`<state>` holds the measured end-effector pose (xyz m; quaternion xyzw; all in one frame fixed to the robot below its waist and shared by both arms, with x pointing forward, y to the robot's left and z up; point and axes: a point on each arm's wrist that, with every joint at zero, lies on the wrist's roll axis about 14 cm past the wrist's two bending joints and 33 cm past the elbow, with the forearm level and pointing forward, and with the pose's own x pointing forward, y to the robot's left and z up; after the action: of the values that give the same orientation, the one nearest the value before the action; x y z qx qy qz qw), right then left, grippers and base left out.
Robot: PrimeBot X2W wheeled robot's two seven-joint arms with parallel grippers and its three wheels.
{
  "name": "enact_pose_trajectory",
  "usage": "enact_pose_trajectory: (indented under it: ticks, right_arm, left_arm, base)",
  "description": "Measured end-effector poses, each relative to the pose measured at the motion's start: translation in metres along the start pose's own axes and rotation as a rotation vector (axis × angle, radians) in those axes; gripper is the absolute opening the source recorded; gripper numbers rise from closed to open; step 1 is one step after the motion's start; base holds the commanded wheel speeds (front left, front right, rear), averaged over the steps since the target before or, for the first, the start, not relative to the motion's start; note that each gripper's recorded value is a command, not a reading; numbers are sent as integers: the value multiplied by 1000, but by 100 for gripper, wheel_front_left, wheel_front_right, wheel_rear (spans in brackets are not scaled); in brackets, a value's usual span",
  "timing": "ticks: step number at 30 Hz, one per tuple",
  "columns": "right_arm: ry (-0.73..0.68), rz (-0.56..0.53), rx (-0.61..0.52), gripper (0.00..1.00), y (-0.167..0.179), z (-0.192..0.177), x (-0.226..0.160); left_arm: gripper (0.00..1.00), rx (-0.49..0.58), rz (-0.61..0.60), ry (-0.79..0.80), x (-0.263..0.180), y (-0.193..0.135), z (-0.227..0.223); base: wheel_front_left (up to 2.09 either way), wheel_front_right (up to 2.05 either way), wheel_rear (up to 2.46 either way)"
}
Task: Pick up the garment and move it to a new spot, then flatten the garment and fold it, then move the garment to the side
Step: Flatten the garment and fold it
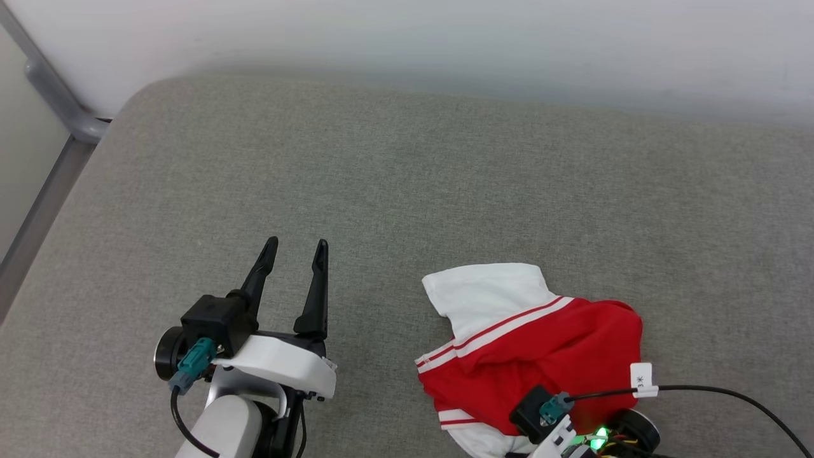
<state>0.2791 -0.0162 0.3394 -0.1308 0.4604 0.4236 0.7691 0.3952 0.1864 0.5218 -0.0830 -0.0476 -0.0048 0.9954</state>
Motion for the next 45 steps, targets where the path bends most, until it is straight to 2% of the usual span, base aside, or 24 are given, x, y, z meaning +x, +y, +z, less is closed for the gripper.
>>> enact_pose_trajectory:
  ticks: [4,9,17,20,23,28,34,40,45]
  right_arm:
    - [-56,-20,0,0,-4,12,-6]
    - [-241,-63,-29,0,-6,54,-30]
    - [-606,-195,-50,0,-23,130,-107]
    - [-727,-267,-32,0,-35,148,-141]
    - [-829,-370,33,0,-58,152,-175]
    - [-869,-561,258,0,-116,115,-207]
    - [-771,-730,555,0,-172,31,-207]
    - [-633,-795,819,0,-193,-53,-183]
    - [-541,-861,956,0,-198,-107,-169]
  left_arm:
    - [100,1,-8,-9,0,-3,2]
    - [100,0,-28,-19,-3,-9,5]
    - [100,-2,-75,-35,-4,-24,10]
    - [100,-4,-91,-38,-3,-30,11]
    - [100,-6,-108,-37,-2,-36,10]
    - [100,-10,-128,-26,0,-43,6]
    - [100,-15,-132,1,4,-44,-3]
    - [100,-13,-130,27,10,-43,-12]
    - [100,-13,-125,37,13,-41,-16]
  base:
    - [0,0,0]
    - [0,0,0]
    - [0,0,0]
    - [0,0,0]
    - [0,0,0]
    - [0,0,0]
    - [0,0,0]
    - [0,0,0]
    - [0,0,0]
